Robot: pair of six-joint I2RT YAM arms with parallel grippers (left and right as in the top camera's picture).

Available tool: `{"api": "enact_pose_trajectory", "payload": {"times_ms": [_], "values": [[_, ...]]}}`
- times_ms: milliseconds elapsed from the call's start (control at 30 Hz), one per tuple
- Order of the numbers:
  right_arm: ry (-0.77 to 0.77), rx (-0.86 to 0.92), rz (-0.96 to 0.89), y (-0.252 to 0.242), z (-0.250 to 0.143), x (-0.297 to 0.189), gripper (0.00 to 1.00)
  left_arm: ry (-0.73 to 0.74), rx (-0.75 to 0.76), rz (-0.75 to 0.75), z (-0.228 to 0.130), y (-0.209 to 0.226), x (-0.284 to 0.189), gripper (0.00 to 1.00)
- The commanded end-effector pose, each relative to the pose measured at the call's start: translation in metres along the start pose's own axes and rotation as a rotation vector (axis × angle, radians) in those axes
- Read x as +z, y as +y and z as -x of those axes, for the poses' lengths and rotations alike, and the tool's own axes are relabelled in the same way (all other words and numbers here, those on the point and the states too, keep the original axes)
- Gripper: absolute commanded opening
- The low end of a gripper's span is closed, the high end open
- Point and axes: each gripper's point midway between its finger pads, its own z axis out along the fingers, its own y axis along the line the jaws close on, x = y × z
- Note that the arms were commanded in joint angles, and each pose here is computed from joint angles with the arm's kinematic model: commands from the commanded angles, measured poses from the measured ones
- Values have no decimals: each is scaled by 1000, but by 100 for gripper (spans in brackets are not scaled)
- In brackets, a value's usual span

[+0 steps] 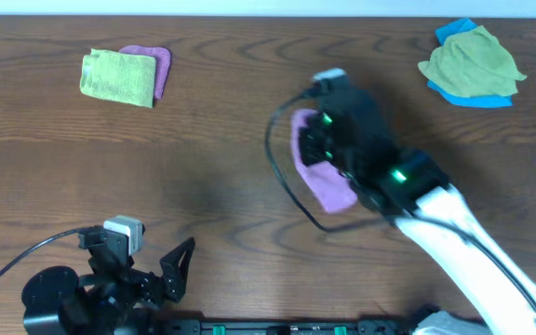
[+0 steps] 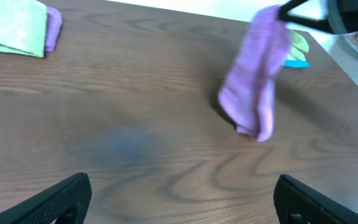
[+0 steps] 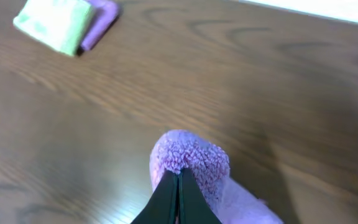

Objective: Fold the cloth
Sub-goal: 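Lift the pink cloth and drag it toward the table center, then lower the pink cloth and reach the left gripper to its corner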

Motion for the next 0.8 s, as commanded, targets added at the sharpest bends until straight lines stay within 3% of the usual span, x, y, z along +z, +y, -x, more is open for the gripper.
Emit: {"api": "enact_pose_trajectory", "payload": {"times_ms": [0,267,400,433,467,500,633,767], "values": [[-64,-46,161,39,45,-11,1,-26,31,10,7,-1,-4,95],[-196,-165,252,79,103,-55,1,-26,30,37,7,4,-4,95],[-124,-179,176,60,87,-43,1,-27,30,36,7,3,-4,95],[-76,-173,115,46,76,-33,6,-26,30,36,7,3,-4,95],[-26,-169,57,32,65,-23,71,-26,30,35,7,3,-4,95],[19,-161,5,20,55,-15,99,-26,30,32,7,3,-4,95],[159,-58,-198,-31,25,-1,99,-22,27,29,6,2,-4,95],[188,-16,-186,-38,20,-1,99,-16,24,28,5,2,-4,95]]}}
